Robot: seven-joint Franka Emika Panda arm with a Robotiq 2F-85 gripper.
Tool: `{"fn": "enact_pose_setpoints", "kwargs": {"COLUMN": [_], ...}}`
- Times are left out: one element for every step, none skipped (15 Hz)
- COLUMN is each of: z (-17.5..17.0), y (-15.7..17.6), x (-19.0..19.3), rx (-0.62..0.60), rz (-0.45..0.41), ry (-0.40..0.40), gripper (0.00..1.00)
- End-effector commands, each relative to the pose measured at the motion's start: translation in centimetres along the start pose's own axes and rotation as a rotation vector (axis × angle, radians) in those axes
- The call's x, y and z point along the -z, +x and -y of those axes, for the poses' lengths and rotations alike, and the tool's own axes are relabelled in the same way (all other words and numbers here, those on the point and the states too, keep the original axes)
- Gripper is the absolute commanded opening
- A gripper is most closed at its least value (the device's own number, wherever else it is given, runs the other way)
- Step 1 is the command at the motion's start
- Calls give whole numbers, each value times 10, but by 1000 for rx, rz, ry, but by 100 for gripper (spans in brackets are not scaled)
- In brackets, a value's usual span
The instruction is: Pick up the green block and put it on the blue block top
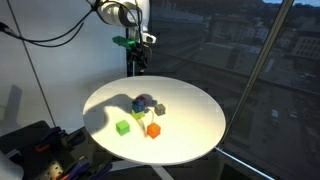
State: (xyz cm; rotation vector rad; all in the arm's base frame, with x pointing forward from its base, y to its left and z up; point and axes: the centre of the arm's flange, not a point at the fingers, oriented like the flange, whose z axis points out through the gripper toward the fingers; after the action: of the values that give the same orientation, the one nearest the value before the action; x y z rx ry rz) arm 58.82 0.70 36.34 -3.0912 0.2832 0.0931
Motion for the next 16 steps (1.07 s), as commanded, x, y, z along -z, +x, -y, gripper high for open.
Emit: {"fn": "enact_pose_setpoints", "kwargs": {"z": [-9, -10, -12, -14, -16, -17, -18, -19, -20, -22, -24, -26, -28, -29, -31, -32], "y": [-25, -33, -39, -47, -54, -63, -70, -78, -85, -93, -99, -105, -111, -117, -122, -127], "x": [3, 2, 1, 0, 0, -1, -1, -2, -2, -4, -5, -6, -8, -9, -10, -10], "rx": [-18, -18, -17, -14, -8, -1, 3, 6, 9, 11, 12, 14, 14, 13, 13, 13], "rz": [3, 9, 9, 9, 11, 5, 0, -9, -13, -23, -27, -29, -33, -35, -36, -39], "ry": [23, 24, 22, 18, 15, 9, 6, 2, 2, -1, -2, -1, -1, 0, 1, 1], "gripper": [100, 100, 100, 100, 100, 100, 100, 100, 100, 100, 100, 100, 100, 100, 100, 100]}}
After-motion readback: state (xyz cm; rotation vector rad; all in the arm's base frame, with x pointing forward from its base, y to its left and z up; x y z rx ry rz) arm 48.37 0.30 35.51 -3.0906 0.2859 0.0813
